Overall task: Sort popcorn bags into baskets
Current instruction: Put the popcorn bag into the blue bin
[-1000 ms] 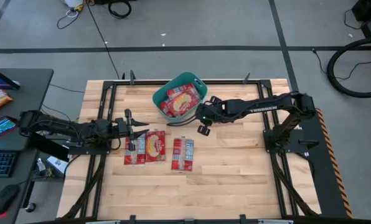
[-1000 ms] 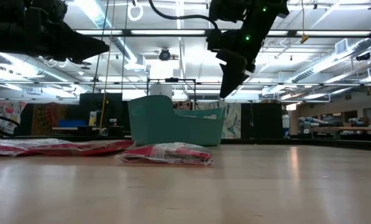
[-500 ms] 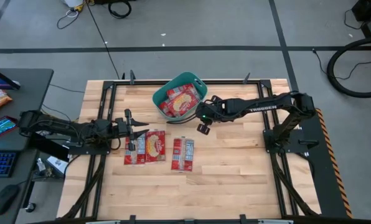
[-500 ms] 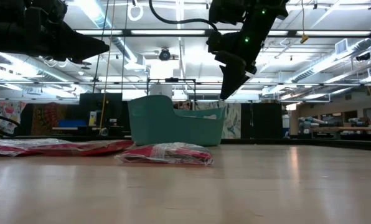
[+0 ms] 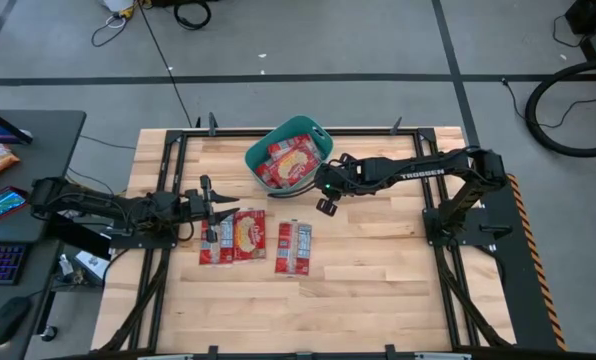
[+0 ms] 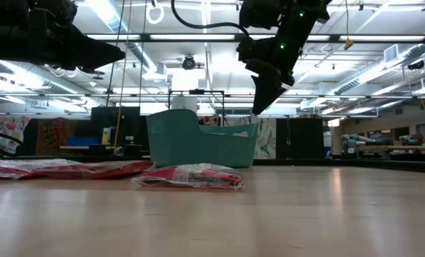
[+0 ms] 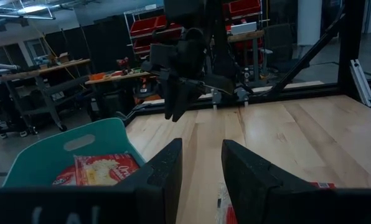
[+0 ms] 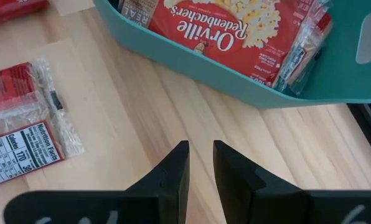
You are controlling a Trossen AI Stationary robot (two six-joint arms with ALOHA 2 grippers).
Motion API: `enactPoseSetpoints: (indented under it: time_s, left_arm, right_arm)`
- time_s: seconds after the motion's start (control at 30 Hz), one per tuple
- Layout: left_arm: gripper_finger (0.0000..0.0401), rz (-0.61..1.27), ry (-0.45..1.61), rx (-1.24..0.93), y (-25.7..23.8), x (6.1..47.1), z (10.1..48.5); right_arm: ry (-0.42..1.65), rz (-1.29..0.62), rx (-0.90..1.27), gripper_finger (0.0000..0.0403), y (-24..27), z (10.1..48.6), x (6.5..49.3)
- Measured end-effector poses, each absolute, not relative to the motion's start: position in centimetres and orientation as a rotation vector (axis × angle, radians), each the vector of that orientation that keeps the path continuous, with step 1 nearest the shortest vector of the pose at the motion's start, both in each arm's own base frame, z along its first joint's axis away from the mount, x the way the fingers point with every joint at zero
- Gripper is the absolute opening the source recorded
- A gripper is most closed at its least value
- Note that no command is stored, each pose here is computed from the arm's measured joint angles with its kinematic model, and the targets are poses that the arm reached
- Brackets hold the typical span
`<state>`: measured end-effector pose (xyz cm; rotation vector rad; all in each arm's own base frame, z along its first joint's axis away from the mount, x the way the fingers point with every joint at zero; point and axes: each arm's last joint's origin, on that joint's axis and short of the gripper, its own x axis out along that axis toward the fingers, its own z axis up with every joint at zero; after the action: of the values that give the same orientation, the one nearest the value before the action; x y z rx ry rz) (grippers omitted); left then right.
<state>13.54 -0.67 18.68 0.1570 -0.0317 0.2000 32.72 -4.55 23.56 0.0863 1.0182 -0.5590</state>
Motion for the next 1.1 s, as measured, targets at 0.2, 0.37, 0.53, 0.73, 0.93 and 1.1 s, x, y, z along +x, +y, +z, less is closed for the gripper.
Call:
enactPoseSetpoints:
  time_s: [0.2,0.37,0.53,0.73,0.93,1.1]
  left_arm:
    - [0.0119,0.200,-0.032,0.157,-0.7,13.5,18.7]
    - [0.0119,0.200,-0.032,0.157,-0.7,13.5,18.7]
    - [0.0119,0.200,-0.032,0.157,-0.7,13.5,18.7]
    - [0.0119,0.200,-0.031,0.157,-0.7,13.5,18.7]
    - [0.0119,0.200,-0.031,0.157,-0.7,13.5,18.7]
    - [0.0119,0.200,-0.031,0.157,-0.7,13.5,18.7]
  right_arm:
    - [1.019,-0.558,0.084,0.0077,-4.6,23.6,32.7]
    - [1.020,-0.557,0.083,0.0077,-4.6,23.6,32.7]
    - [1.019,-0.560,0.088,0.0077,-4.5,23.5,32.7]
    - [1.037,-0.553,0.083,0.0077,-4.3,22.6,33.2]
    - [1.066,-0.502,0.077,0.0077,-3.9,22.0,33.5]
    - [1.066,-0.487,0.080,0.0077,-3.9,21.8,33.7]
